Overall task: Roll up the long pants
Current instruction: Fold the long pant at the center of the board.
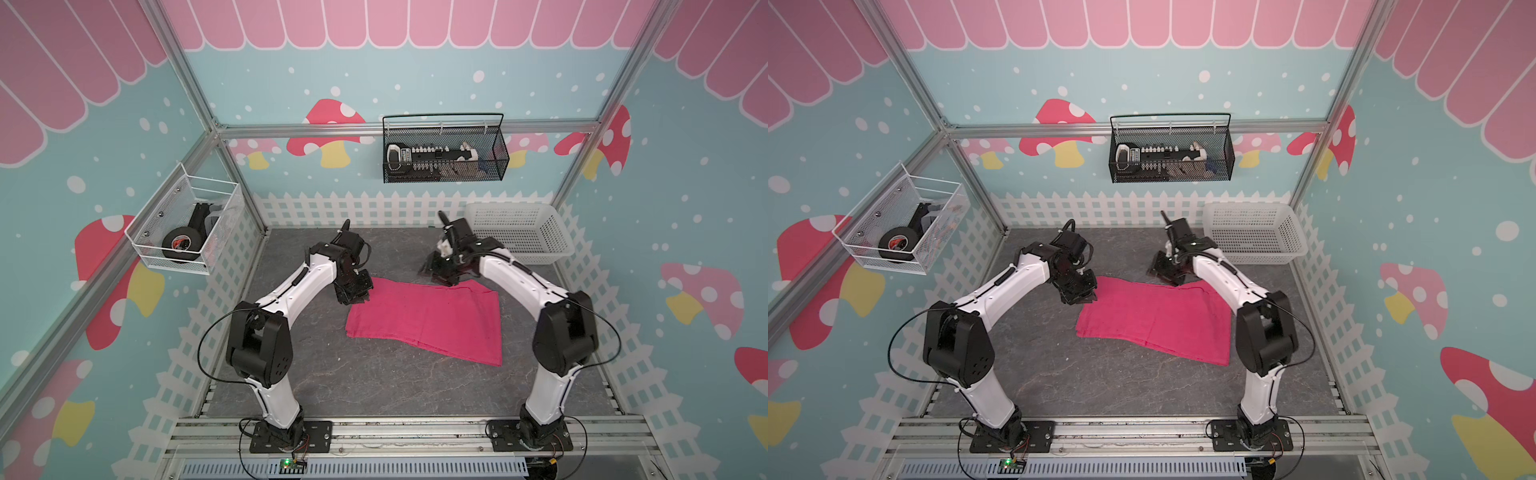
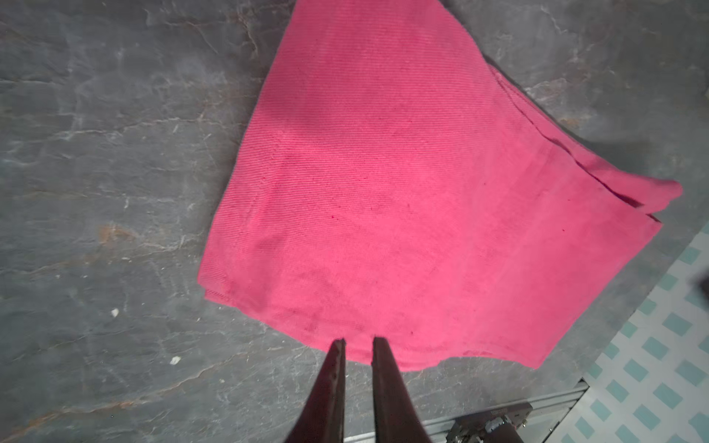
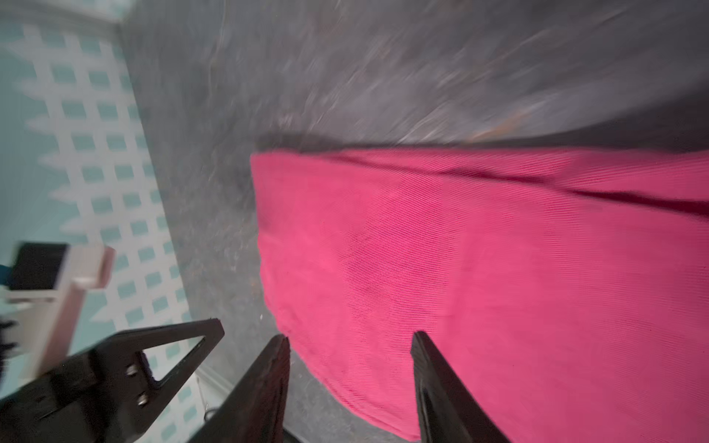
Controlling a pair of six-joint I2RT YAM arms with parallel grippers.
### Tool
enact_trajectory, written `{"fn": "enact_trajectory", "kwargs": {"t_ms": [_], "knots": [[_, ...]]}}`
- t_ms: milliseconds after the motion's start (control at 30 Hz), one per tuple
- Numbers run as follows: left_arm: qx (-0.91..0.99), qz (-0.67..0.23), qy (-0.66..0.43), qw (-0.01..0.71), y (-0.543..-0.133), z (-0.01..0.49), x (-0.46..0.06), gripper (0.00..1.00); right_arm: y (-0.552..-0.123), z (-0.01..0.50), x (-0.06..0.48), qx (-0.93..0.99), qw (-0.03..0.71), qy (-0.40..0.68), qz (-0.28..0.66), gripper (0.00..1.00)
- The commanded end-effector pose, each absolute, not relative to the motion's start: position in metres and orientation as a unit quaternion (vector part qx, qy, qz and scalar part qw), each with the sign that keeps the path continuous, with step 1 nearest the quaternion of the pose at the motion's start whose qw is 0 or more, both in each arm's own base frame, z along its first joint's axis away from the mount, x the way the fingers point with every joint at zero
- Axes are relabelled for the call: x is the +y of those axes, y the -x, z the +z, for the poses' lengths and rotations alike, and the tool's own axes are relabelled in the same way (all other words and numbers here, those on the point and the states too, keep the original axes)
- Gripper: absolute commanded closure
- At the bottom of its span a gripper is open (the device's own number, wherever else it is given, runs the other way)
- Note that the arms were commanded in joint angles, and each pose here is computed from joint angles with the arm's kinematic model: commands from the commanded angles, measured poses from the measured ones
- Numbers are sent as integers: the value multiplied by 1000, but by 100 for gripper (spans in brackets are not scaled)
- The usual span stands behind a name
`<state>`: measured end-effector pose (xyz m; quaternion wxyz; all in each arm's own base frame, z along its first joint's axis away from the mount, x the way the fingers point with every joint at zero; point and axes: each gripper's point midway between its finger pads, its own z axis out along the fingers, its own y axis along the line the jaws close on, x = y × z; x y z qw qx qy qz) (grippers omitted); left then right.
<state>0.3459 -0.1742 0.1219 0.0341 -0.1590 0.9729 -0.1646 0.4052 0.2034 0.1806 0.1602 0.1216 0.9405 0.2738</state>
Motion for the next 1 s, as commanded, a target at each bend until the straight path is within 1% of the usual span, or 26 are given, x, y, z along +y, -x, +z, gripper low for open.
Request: {"fn": "enact_trajectory", "kwargs": {"t_ms": [0,67,300,500,633,733,833,967], "knots": [[970,-176,158,54,-370,108,-185,84,-377,178,147,957,154,-126,213,48],[973,-170,148,55,-378,100,-187,85,-364,180,127,958,152,-134,204,49],[977,-164,127,45,-408,72,-201,84,-316,162,96,960,120,-176,182,50],[980,-165,110,20,-416,38,-224,85,-291,141,57,958,100,-227,145,50],[981,-163,105,7,-418,22,-230,85,-292,127,25,963,92,-236,91,51],[982,-158,101,2,-417,15,-229,85,-302,107,13,969,68,-229,62,53],[983,-157,97,-3,-415,11,-229,85,-323,96,17,970,67,-222,72,56],[984,-155,93,-7,-413,9,-228,85,-350,100,28,965,83,-228,103,56]]}}
